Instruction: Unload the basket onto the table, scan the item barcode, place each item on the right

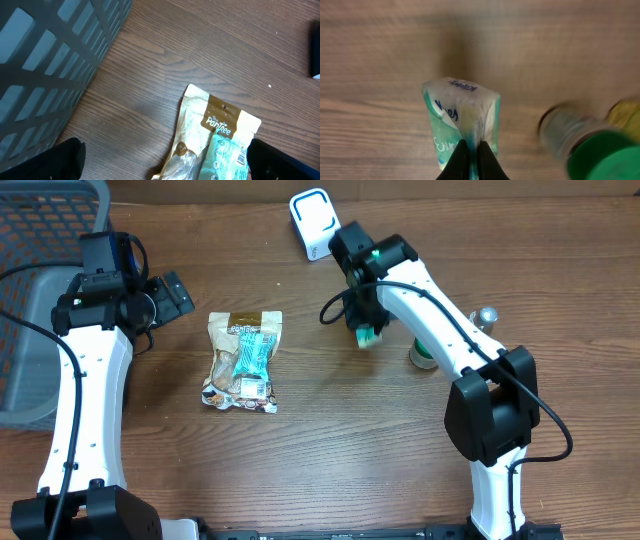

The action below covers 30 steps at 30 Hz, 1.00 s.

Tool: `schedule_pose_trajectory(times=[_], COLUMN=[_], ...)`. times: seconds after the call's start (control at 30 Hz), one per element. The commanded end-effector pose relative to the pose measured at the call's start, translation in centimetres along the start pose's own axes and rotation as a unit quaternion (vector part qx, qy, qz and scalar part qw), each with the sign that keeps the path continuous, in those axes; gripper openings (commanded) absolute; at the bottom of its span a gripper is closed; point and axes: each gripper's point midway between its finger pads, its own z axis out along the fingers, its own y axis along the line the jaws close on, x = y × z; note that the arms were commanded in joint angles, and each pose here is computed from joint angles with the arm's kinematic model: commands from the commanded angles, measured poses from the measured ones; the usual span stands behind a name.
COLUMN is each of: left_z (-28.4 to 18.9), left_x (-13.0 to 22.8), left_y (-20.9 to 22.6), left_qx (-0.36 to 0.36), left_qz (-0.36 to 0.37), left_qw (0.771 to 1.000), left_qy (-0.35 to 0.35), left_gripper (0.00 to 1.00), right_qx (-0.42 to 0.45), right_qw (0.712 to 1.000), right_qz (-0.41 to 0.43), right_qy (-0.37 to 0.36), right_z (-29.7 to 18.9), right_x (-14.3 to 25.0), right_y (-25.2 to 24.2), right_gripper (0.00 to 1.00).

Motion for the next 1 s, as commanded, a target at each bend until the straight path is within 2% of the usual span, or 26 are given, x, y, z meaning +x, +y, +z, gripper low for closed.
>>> schedule_pose_trajectory(times=[0.0,0.27,0.3,0.37,0.4,0.7,0.87,0.9,0.97], left_z=[0.0,0.0,0.0,0.0,0.0,0.0,0.0,0.0,0.0], left_x=[-0.4,-0.4,-0.4,-0.4,-0.4,-0.4,-0.4,-0.4,-0.4], left_y=[0.3,0.3,0.3,0.3,0.3,0.3,0.3,0.3,0.3], left_qx=[-0.004,-0.004,-0.004,-0.004,-0.004,-0.004,-0.004,-0.004,-0.004], left_qz=[-0.002,-0.002,-0.002,-0.002,-0.002,-0.002,-0.002,-0.002,-0.002], left_qw=[1.0,1.0,1.0,1.0,1.0,1.0,1.0,1.0,1.0], left_qy=[-0.005,-0.005,-0.005,-0.005,-0.005,-0.005,-0.005,-0.005,-0.005], left_gripper=[0.99,0.99,1.0,0.99,1.0,0.99,1.0,1.0,0.99], right_qx=[-0.012,0.051,0.052,0.053,0.052,0.003,-0.124,-0.193,-0.275], right_qw=[0.998,0.996,0.995,0.995,0.995,0.998,0.99,0.978,0.959], right_qz=[0.044,0.044,0.049,0.051,0.051,0.057,0.059,0.056,0.045], right_qy=[0.045,0.064,0.065,0.066,0.065,0.037,0.045,0.049,0.054], right_z=[1.7,3.9,4.0,4.0,4.0,4.2,3.7,2.9,1.4], right_x=[2.2,4.0,4.1,4.2,4.1,2.7,2.1,1.7,1.4], right_y=[0.3,-2.1,-2.2,-2.2,-2.2,0.3,5.0,7.5,10.4], right_gripper=[0.04,0.06,0.11,0.49,0.53,0.57,0.57,0.56,0.57])
